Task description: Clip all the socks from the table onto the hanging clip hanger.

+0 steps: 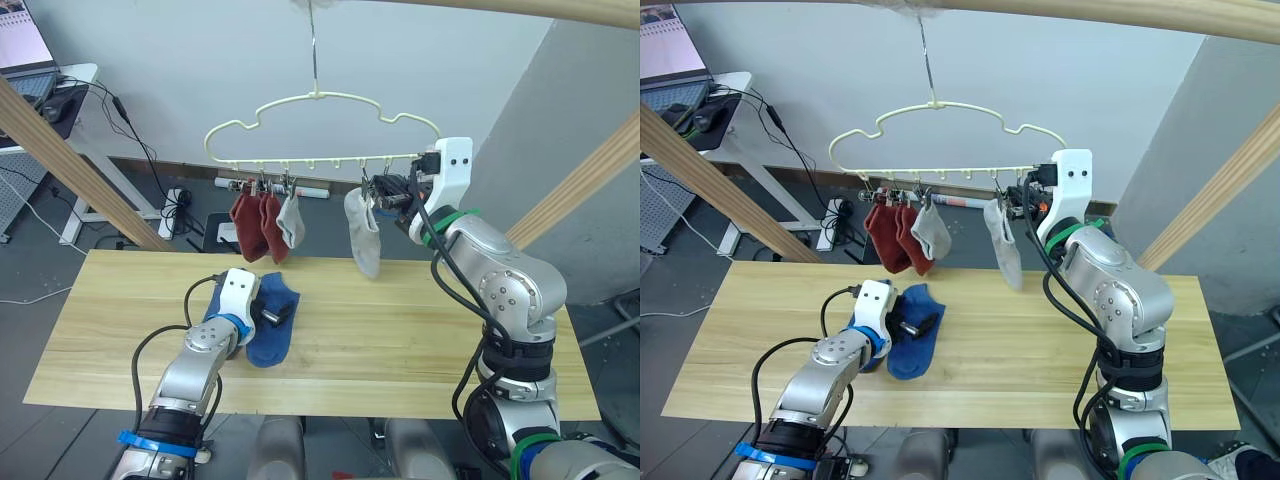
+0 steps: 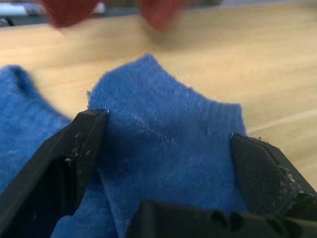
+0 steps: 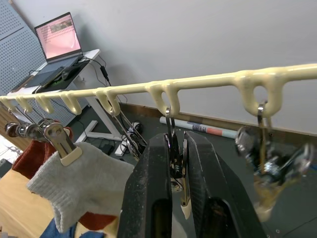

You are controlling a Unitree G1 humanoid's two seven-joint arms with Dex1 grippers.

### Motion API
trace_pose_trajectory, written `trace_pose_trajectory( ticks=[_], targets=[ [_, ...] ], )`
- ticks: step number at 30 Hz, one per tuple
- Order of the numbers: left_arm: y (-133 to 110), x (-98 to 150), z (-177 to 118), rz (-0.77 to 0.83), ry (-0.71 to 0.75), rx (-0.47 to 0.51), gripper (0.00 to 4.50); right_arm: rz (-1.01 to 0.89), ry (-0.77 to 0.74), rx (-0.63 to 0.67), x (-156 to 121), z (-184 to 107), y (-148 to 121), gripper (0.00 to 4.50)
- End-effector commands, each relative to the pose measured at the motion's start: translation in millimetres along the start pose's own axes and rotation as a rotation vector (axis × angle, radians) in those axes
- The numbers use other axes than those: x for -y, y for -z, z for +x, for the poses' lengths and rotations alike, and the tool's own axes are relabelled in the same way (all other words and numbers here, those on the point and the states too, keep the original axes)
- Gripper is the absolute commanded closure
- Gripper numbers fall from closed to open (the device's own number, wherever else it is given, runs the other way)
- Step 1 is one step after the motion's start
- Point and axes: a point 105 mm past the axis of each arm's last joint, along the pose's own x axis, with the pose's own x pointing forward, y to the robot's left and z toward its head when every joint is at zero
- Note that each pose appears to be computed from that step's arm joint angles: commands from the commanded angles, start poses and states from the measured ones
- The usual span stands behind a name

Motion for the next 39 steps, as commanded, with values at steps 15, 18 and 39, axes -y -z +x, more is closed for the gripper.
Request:
trace_pose_trajectory(
  ticks=[15, 18, 39],
  targets=[
    [8.4, 30.8, -10.0, 0.119, 0.155, 0.051, 3.89, 0.053, 0.080, -0.026, 19.7, 4.8, -5.9, 4.36],
    [-11.3, 29.9, -14.1, 0.082, 0.158, 0.145, 4.49, 0.054, 0.077, -0.030, 21.0, 5.0, -6.8, 4.36],
    [-181.7, 107.5, -50.5, -0.027, 0.485, 0.654, 4.49, 0.198, 0.014, -0.140, 15.0, 1.7, -17.4, 4.36]
  ],
)
